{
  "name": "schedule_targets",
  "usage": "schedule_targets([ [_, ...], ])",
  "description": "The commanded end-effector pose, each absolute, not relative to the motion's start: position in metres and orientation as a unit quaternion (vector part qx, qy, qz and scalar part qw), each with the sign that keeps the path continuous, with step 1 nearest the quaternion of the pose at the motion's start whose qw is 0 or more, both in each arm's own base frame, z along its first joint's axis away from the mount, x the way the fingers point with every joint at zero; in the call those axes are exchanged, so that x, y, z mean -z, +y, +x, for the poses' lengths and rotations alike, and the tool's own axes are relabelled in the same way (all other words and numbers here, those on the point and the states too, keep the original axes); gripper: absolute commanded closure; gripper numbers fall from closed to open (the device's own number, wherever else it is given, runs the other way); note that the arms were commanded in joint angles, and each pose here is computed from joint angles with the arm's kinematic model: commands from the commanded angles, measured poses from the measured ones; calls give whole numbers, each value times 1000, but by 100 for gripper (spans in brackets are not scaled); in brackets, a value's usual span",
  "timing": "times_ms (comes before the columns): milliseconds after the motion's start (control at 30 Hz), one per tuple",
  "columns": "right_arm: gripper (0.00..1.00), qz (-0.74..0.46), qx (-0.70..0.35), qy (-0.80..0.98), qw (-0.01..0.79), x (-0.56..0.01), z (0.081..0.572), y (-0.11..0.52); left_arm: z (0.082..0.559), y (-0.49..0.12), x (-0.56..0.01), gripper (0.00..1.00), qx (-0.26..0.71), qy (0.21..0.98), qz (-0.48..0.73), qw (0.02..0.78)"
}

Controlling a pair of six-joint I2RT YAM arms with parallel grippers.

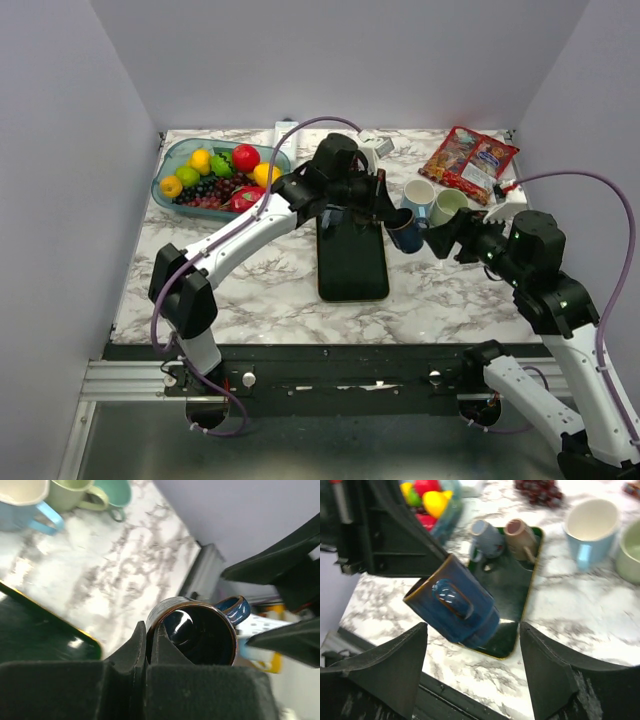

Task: Turn the mug right side up

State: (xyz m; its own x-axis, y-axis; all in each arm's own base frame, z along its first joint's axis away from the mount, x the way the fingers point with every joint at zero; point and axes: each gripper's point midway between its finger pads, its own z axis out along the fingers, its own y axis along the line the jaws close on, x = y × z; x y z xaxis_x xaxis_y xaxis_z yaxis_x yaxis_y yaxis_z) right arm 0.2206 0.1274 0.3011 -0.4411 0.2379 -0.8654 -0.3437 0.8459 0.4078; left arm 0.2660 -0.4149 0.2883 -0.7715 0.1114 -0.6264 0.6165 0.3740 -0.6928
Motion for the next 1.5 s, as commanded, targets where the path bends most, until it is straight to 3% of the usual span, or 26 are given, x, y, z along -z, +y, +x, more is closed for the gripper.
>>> schedule_targets([
  [0, 19, 104, -166, 847, 494, -281, 220, 78, 296, -415, -242, 100, 394, 796, 327, 323],
  [333, 18, 190, -154, 856, 455, -259, 205, 65, 343, -446, -183, 100, 287, 767, 425, 385],
  [1067, 18, 212, -140, 872, 418, -246, 193, 61, 391, -466, -93, 99, 150, 731, 551, 375],
  [1133, 18, 210, -140, 873, 417, -246, 195, 62, 392, -467, -91, 95, 157, 732, 549, 372],
  [1233, 18, 207, -136, 876, 414, -245, 198, 63, 397, -467, -93, 80, 168, 735, 540, 374],
  [1267, 18, 206, -136, 876, 414, -245, 198, 63, 397, -468, -96, 68, 173, 735, 537, 376],
  [1333, 18, 205, -135, 878, 410, -244, 201, 64, 401, -467, -99, 61, 175, 737, 531, 381],
  [1367, 18, 205, -136, 878, 410, -244, 201, 65, 403, -467, -101, 47, 176, 738, 527, 382],
  [1467, 18, 208, -140, 879, 405, -244, 204, 68, 411, -464, -119, 35, 204, 746, 499, 391],
])
